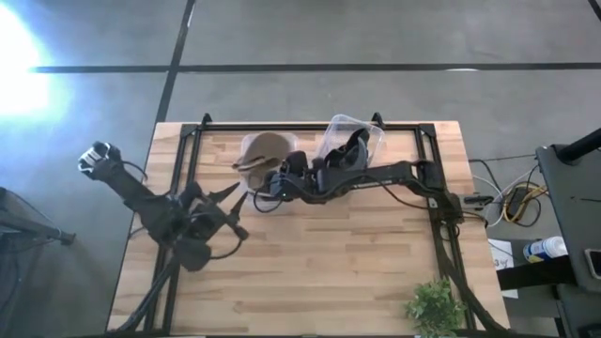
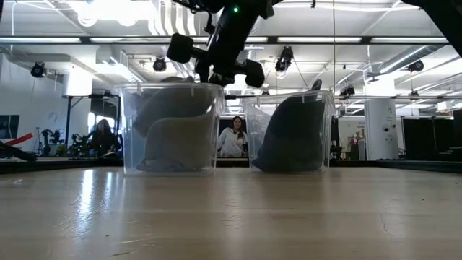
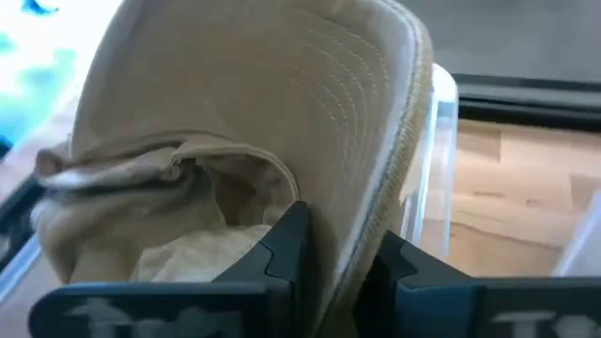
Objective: Pick & Place hat
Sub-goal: Put the brown cap into the left transparent bin
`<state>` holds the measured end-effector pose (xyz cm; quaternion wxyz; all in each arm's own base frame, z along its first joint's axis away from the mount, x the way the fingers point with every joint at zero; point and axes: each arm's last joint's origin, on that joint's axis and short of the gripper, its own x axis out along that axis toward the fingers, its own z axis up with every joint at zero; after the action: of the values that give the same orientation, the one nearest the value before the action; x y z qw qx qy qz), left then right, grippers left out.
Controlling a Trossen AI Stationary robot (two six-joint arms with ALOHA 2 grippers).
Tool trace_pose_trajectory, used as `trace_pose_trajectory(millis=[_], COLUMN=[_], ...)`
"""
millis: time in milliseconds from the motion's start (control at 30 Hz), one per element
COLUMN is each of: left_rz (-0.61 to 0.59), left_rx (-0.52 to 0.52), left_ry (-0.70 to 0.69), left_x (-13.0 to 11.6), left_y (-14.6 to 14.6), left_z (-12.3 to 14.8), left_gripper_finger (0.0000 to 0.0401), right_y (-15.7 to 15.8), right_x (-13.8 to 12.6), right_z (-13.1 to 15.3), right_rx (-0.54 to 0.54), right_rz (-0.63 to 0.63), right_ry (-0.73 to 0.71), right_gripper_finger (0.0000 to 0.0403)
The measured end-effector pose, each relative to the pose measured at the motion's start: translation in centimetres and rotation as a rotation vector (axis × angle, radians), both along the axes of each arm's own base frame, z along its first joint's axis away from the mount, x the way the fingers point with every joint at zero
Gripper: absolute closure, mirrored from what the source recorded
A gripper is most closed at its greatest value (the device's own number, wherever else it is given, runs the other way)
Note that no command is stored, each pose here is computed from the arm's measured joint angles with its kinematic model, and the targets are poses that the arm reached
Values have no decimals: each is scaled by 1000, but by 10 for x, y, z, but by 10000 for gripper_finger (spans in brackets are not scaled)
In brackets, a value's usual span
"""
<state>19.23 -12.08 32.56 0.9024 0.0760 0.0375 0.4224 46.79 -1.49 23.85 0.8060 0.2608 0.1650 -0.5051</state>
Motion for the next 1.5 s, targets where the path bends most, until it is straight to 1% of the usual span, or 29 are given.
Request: trace_pose_trajectory(millis=[133,267,333,500,567,633,700,733,800,900,967,1033,1167,1233,1300,1367,1500], left_rz=[42,59,47,1,4,26,46,57,72,56,19,-3,-15,-19,-21,-29,-72], left_rx=[-20,-70,-123,-309,-367,-385,-390,-392,-400,-440,-476,-490,-469,-453,-452,-452,-381], left_ry=[2,17,33,101,110,113,106,97,76,35,28,42,55,87,112,118,173], left_x=[3,5,7,11,10,9,9,9,11,16,21,24,26,26,27,28,31], left_y=[17,36,46,69,76,82,86,88,93,102,106,109,109,109,109,108,104], left_z=[-21,-43,-57,-92,-104,-111,-114,-115,-118,-120,-122,-124,-120,-118,-116,-111,-92], left_gripper_finger=[270,270,270,270,270,270,270,270,270,270,270,270,270,270,270,270,270], right_y=[6,16,19,20,20,22,21,22,23,27,28,29,29,28,28,28,29], right_x=[-2,-8,-12,-24,-30,-34,-34,-32,-25,-16,-13,-11,-11,-11,-11,-13,-25], right_z=[9,25,37,66,74,77,72,66,56,46,41,35,22,18,17,22,52], right_rx=[11,-5,-24,-58,-46,-3,76,124,184,212,231,248,267,269,258,246,201], right_rz=[130,203,235,282,300,333,359,375,421,458,478,491,498,510,519,532,589], right_ry=[79,112,116,110,92,68,50,40,27,11,8,29,87,102,112,116,101], right_gripper_finger=[348,348,348,348,348,348,348,348,348,348,348,348,348,348,348,348,348])
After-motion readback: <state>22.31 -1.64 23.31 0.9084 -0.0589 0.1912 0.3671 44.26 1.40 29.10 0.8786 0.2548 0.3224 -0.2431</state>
